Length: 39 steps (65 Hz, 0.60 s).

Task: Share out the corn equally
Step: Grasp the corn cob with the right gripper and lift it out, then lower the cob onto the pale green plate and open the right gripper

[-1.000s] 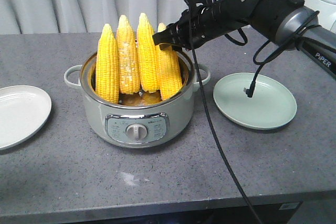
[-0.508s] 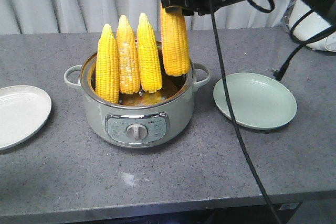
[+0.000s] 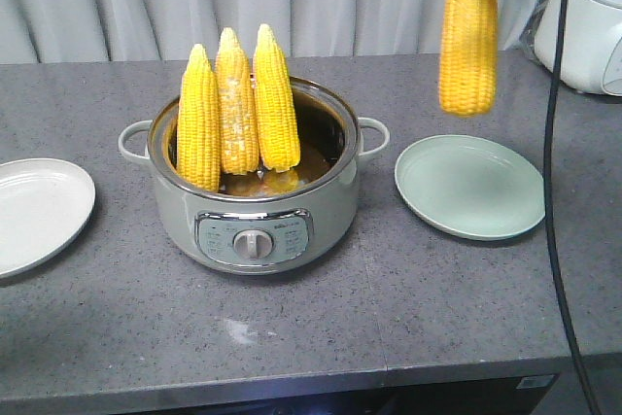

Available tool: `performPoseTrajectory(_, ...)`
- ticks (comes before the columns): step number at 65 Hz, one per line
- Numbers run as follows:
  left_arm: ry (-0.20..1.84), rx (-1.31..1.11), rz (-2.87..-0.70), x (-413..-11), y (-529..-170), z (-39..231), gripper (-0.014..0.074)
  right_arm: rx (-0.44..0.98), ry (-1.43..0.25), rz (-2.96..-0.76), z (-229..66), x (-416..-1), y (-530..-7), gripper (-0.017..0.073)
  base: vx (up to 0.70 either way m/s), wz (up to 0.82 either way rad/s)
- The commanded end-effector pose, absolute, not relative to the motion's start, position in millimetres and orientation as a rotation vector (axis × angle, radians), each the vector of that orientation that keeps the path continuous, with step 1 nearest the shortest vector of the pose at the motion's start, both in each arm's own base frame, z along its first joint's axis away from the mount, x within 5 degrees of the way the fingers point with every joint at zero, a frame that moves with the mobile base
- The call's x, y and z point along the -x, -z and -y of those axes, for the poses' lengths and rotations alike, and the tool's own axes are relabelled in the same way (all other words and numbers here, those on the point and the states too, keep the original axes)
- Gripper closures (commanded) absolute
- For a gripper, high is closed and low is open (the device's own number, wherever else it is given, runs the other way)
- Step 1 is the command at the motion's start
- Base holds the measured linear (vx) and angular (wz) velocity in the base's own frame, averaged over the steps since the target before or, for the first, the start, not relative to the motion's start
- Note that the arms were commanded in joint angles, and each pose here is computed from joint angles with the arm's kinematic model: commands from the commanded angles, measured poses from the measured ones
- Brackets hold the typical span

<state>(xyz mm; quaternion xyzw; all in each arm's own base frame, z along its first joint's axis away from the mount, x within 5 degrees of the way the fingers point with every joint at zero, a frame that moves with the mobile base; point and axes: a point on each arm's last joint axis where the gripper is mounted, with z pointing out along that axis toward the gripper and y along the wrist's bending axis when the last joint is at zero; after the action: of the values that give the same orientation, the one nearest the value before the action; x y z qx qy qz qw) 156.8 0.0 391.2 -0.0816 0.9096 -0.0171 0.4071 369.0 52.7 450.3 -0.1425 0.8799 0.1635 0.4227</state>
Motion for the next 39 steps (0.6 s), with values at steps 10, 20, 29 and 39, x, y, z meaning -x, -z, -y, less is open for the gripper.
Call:
performPoseTrajectory(10, 0.062, 0.204, -2.208, -158, -405, 1, -0.0013, 0.254, -0.406, -2.306, -11, -378, -438, 0.0432, 0.0, 0.0)
performPoseTrajectory(20, 0.063, 0.205, -2.209, -158, -405, 1, -0.0013, 0.243, -0.435, -2.438, -3, -399, -402, 0.0426, 0.0, 0.0)
performPoseTrajectory(29, 0.063, 0.205, -2.213, -158, -405, 1, -0.0013, 0.226, -0.465, -2.506, -2, -419, -372, 0.0425, 0.0, 0.0)
performPoseTrajectory(39, 0.062, 0.206, -2.216, -158, -404, 1, -0.0013, 0.194, -0.492, -2.575, -1, -435, -342, 0.0422, 0.0, 0.0)
